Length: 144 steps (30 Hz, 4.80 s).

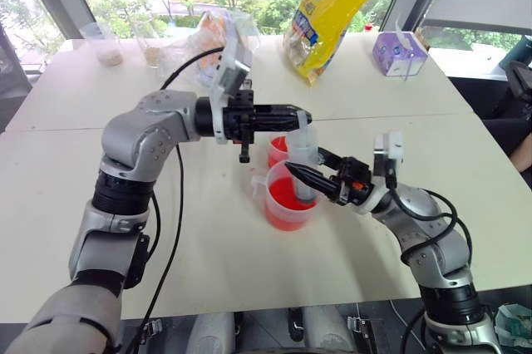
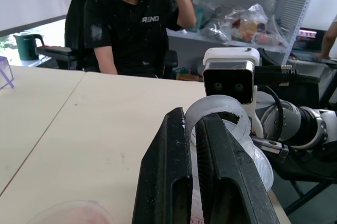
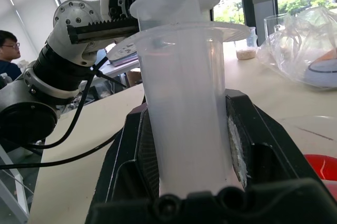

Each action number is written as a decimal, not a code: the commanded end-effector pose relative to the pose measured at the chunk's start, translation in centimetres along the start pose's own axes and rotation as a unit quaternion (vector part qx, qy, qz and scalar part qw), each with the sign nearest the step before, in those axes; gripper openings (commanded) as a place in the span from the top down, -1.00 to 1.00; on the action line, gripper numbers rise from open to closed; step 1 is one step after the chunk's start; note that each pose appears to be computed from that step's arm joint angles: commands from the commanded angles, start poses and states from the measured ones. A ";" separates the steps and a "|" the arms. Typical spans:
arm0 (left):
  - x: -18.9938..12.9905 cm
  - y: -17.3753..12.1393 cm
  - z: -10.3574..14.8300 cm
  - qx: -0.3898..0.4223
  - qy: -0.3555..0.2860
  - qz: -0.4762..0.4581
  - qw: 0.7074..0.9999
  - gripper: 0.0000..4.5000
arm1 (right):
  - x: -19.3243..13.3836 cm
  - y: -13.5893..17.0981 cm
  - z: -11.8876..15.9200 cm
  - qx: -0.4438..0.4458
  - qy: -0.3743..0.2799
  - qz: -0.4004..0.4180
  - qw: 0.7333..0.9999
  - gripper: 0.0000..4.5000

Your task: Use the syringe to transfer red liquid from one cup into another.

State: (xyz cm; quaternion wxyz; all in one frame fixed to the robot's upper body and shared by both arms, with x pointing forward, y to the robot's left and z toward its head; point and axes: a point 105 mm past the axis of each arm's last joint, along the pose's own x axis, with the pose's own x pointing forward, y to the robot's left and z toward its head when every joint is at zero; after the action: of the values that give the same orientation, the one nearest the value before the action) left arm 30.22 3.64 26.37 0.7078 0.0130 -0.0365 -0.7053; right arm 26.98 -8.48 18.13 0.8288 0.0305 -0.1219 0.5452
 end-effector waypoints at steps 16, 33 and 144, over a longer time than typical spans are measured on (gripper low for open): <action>-1.7 1.3 4.8 0.066 -0.059 0.053 0.995 0.98 | 0.2 2.0 -0.5 0.008 0.015 0.053 0.998 0.39; -1.5 0.7 2.3 0.021 -0.028 0.039 0.999 0.29 | 1.0 1.1 2.4 -0.006 -0.026 0.041 0.999 0.39; 0.1 5.0 2.7 0.061 -0.038 0.109 0.991 0.36 | 6.1 -7.3 7.6 -0.062 -0.130 0.000 0.990 0.39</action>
State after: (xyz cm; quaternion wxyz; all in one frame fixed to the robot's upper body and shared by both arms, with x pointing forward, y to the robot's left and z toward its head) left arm 34.87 3.94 29.47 0.7760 0.0303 -0.1201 -0.6184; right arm 36.47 -7.96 23.04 0.8408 0.0645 -0.1785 0.5069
